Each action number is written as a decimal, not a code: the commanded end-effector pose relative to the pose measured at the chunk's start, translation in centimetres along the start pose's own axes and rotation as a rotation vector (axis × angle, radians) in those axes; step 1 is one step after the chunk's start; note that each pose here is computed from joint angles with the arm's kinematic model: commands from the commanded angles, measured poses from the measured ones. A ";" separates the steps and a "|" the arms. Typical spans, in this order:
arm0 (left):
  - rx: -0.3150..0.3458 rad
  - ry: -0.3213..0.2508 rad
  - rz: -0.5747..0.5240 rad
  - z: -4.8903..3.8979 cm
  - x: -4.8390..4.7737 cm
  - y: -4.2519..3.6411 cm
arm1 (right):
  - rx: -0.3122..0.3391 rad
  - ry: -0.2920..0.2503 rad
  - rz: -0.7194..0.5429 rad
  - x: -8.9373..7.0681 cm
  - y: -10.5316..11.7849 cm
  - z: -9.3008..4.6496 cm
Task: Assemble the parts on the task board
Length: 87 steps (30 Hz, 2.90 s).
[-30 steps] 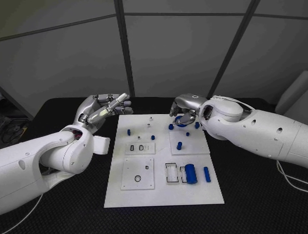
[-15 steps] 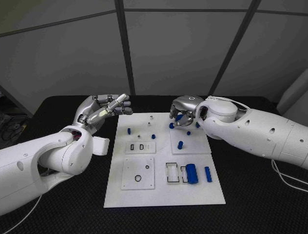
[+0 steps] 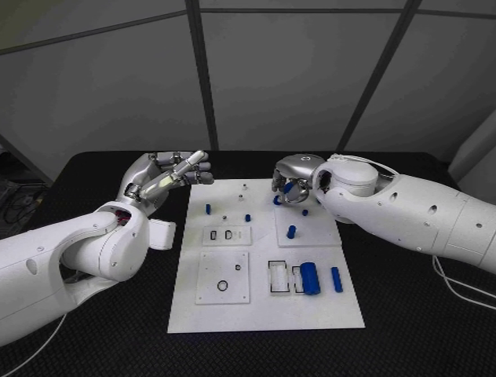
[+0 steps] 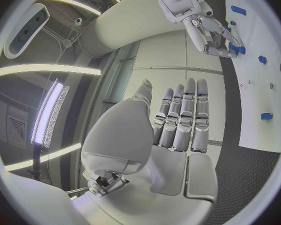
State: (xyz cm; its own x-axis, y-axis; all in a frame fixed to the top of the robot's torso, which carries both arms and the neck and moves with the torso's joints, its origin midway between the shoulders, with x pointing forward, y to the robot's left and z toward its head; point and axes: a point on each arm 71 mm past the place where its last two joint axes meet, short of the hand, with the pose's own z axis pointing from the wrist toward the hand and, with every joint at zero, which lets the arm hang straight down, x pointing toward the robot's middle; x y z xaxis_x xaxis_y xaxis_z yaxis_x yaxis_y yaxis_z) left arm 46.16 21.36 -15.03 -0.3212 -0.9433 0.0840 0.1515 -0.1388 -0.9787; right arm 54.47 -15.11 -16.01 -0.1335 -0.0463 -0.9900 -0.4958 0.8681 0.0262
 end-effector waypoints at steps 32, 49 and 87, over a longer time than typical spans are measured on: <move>-0.003 0.007 0.001 -0.05 -0.11 -0.18 | -0.018 0.040 0.001 0.3 0.4 0.4; -0.007 -0.003 0.007 -0.03 -0.50 -0.12 | -0.069 -0.259 0.072 -2.1 1.8 -0.2; -0.003 0.000 0.006 0.38 -0.31 -0.14 | -0.046 -0.190 0.102 -0.9 4.2 4.7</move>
State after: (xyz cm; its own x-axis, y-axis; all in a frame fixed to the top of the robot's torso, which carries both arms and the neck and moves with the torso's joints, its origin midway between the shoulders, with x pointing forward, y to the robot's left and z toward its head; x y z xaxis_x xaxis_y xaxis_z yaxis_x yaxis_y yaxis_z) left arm 46.59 21.69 -15.02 -0.3097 -0.9476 0.0782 0.1430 -0.1277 -0.9814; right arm 56.51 -9.30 -15.64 -0.0040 0.1500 -0.9887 -0.5175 0.8457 0.1304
